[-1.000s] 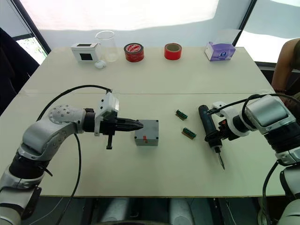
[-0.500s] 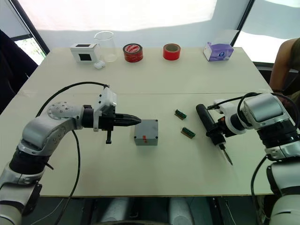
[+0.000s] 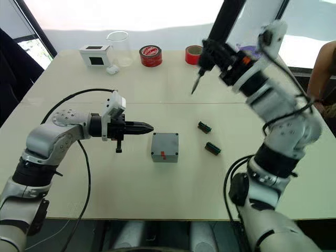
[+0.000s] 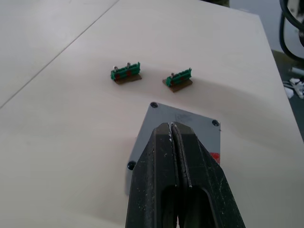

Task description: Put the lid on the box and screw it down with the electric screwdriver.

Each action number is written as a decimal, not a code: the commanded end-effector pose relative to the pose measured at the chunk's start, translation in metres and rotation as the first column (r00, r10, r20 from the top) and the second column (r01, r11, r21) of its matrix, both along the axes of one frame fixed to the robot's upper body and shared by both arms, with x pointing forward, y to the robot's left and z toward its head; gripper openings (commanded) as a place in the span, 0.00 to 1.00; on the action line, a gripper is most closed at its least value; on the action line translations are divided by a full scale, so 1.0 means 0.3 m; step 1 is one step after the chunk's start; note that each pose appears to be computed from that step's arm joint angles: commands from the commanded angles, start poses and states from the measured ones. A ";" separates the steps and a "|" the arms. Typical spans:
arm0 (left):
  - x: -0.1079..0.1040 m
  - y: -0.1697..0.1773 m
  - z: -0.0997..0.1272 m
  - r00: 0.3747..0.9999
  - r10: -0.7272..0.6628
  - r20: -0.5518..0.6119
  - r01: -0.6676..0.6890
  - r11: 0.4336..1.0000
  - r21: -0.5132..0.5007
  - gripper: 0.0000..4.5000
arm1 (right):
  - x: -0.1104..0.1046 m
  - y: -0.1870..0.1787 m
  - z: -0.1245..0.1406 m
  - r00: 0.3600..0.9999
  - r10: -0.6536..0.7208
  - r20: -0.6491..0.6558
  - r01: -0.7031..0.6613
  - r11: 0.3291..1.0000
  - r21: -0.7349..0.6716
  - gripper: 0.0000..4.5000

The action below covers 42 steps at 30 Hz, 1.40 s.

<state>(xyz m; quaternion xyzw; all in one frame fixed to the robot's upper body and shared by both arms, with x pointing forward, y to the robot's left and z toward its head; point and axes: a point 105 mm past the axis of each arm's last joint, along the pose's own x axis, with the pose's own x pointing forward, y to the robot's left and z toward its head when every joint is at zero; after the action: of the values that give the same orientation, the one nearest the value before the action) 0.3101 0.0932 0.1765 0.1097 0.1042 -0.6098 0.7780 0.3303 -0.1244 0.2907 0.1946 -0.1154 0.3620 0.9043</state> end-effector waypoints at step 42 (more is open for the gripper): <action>-0.011 -0.101 -0.140 0.998 -0.065 0.014 0.063 0.994 0.090 0.00 | -0.051 0.125 -0.282 0.978 -0.091 0.189 0.149 0.936 -0.320 0.40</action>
<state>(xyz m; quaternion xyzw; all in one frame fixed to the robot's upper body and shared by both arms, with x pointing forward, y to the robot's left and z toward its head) 0.3096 0.0609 0.1388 0.1520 0.1114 -0.6270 0.7559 0.3154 -0.0832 0.2040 0.0066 -0.1344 0.3433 0.9296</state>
